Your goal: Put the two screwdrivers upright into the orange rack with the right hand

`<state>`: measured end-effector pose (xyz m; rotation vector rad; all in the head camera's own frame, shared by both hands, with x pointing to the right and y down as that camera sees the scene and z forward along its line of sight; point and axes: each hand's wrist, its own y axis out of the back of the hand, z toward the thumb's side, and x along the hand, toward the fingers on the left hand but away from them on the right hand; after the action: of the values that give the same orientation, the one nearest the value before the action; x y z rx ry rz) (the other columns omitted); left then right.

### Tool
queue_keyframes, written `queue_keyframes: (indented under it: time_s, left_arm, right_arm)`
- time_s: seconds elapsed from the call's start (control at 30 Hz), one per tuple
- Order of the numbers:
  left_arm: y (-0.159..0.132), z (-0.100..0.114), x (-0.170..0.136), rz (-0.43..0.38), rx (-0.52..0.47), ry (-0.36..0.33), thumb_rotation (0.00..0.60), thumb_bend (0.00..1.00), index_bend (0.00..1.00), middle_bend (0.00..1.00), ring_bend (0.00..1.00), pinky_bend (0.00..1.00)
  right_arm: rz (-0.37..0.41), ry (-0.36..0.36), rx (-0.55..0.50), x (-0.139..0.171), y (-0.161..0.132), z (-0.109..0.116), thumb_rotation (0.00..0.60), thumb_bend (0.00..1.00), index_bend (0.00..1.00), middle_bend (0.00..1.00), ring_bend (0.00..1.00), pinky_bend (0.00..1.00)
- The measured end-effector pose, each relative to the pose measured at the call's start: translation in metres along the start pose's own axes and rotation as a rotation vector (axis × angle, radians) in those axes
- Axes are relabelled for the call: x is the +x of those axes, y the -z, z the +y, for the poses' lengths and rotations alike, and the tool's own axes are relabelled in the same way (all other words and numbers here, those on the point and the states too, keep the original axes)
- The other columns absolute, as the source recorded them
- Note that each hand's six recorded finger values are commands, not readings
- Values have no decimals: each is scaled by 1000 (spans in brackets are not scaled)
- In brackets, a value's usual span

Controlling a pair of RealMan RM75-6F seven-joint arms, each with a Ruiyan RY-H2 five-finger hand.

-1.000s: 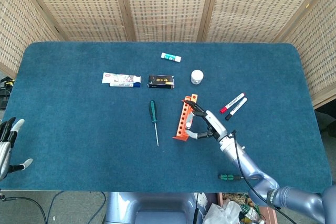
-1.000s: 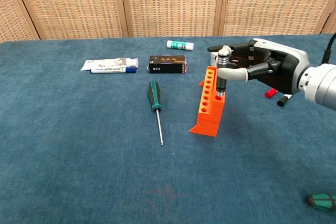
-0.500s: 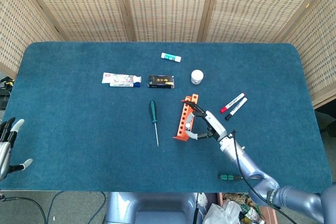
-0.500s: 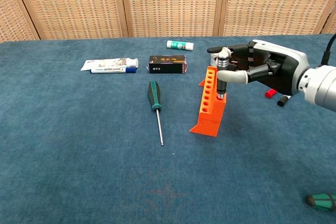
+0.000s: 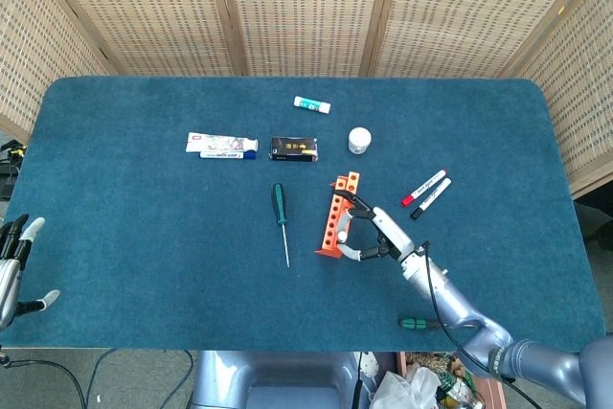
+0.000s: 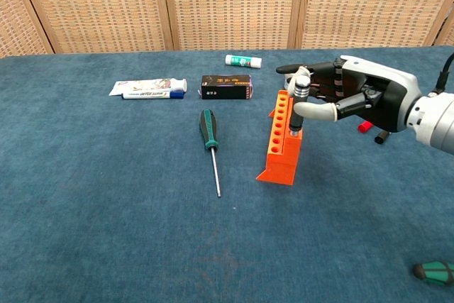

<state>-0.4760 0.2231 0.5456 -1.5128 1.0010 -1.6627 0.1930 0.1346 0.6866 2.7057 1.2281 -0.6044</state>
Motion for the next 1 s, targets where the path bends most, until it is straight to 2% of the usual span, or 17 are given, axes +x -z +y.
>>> queue_keyframes:
  time_s: [0.37,0.57,0.63,0.8,1.0]
  left_arm:
    - [0,0,0,0,-1,-1,600,0,0,0,0,0]
    - [0,1,0,1,-2,-2,600,0,0,0,0,0]
    - [0,1,-1,0,-3,-3,600,0,0,0,0,0]
    - [1,2,-1,0,-6,-6,600,0,0,0,0,0]
    - [2,5,-2,-2,-10,-11,600,0,0,0,0,0]
  right_arm:
    - [25,-3,57,0,-1,-2,600,413,344,4,0,0]
    - [41,0,60,2,-5,-1,600,400,181,0,0,0]
    - [53,0,59,4,-9,0,600,355,146,0,0,0]
    - [100,9,84,11,-22,8,600,155,128,0,0,0]
    - [134,41,247,29,-39,33,600,120,116,0,0,0]
